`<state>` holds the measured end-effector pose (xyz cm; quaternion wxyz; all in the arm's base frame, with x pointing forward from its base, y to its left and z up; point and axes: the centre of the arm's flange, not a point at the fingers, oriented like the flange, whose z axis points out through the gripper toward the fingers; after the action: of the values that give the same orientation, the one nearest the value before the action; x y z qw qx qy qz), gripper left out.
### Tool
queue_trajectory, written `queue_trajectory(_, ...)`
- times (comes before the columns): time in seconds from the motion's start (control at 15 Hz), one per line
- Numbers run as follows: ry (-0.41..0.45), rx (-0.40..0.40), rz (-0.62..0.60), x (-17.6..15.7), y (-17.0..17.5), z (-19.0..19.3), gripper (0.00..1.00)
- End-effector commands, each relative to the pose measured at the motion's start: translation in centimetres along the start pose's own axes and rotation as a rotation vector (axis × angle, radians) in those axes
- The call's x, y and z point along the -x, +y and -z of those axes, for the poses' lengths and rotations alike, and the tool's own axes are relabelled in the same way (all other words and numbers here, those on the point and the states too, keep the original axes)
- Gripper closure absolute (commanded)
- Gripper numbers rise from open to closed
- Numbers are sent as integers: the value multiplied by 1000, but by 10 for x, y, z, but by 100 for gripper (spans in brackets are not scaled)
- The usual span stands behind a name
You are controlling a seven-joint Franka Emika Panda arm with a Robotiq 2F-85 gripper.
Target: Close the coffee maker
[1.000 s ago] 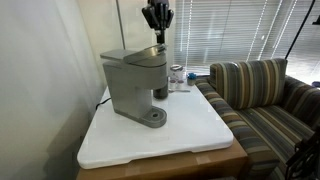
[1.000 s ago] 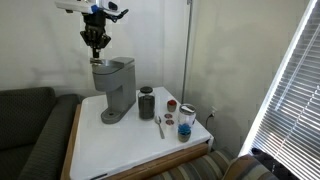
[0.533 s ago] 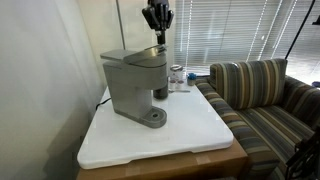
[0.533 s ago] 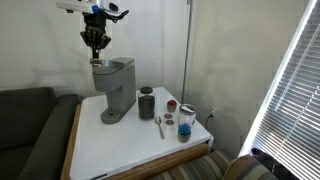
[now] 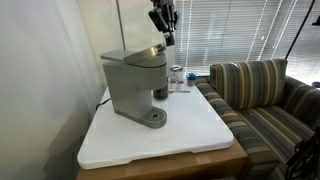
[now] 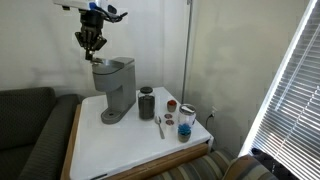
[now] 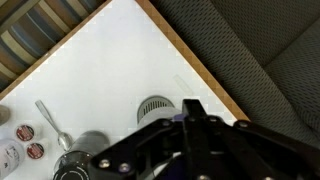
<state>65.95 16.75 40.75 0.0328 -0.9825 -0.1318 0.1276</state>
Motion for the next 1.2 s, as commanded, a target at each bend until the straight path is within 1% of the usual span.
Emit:
queue_trajectory(0.0, 0, 0, 0, 0, 0, 0, 99)
queue_trajectory(0.93, 15, 4, -2, 1, 3, 7, 100)
queue_trajectory(1.13, 24, 6, -10, -3, 4, 10, 100)
